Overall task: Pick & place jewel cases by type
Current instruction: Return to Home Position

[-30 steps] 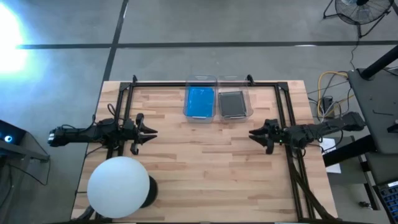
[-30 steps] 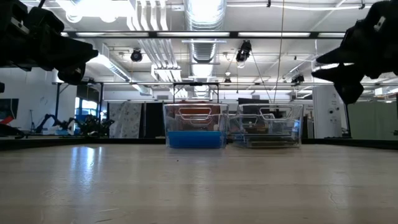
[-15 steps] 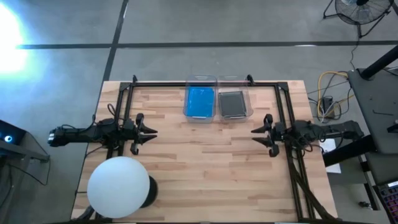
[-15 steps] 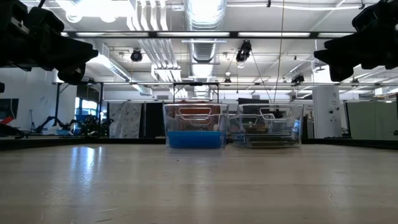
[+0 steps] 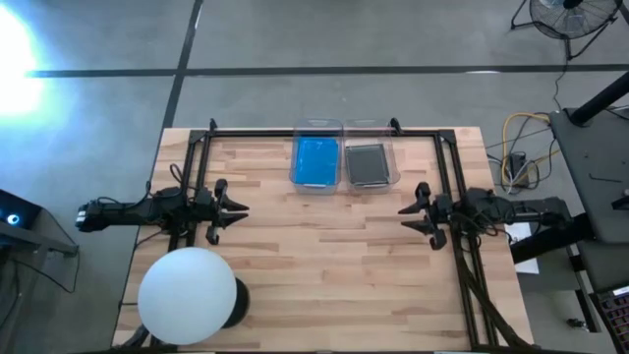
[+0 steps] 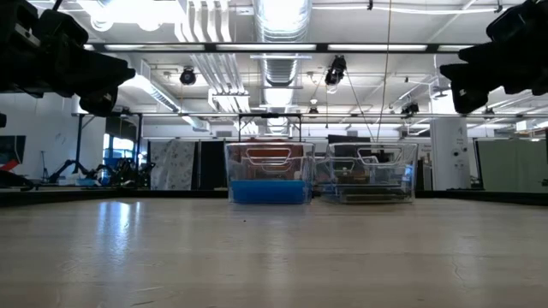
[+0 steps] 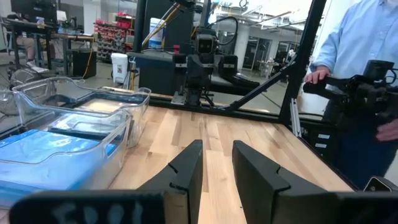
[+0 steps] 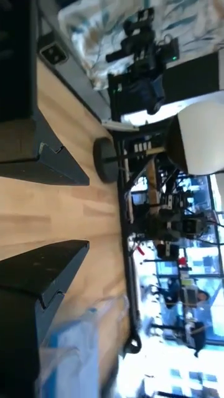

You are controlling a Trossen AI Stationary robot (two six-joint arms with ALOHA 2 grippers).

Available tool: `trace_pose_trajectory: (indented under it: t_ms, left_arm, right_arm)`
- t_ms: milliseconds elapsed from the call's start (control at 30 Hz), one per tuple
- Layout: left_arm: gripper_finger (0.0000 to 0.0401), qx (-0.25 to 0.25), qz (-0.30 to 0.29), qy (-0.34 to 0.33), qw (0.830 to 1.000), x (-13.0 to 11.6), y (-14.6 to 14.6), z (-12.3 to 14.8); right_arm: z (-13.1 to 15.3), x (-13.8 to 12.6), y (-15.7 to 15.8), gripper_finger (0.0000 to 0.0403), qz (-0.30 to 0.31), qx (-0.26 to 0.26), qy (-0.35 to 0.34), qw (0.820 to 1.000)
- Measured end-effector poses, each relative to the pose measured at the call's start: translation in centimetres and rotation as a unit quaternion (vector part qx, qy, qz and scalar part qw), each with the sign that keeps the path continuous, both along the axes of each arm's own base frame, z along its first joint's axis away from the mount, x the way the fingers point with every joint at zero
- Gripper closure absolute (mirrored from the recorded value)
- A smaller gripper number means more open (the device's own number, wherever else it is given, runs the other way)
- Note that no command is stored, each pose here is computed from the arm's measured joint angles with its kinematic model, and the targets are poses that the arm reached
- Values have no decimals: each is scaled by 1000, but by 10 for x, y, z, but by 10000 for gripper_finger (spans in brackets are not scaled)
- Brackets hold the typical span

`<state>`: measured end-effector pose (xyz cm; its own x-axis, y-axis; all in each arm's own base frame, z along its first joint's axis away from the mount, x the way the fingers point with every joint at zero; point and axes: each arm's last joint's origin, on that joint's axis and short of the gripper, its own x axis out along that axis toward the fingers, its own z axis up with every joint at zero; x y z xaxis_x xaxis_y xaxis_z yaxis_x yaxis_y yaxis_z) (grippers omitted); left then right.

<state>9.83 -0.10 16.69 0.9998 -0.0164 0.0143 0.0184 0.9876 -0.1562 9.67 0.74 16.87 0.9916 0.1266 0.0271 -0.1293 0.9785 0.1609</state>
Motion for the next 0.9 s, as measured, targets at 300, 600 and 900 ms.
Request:
trace_pose_trajectory:
  t_ms: [300, 600, 900]
  left_arm:
    - [330, 0, 0, 1, 1000, 0, 0, 0]
    - [330, 0, 0, 1, 1000, 0, 0, 0]
    - [330, 0, 0, 1, 1000, 0, 0, 0]
  right_arm:
    - [0, 0, 0, 255, 3, 69, 9, 998]
    - [0, 0, 0, 255, 2, 69, 9, 998]
    - [0, 0, 0, 255, 2, 69, 9, 998]
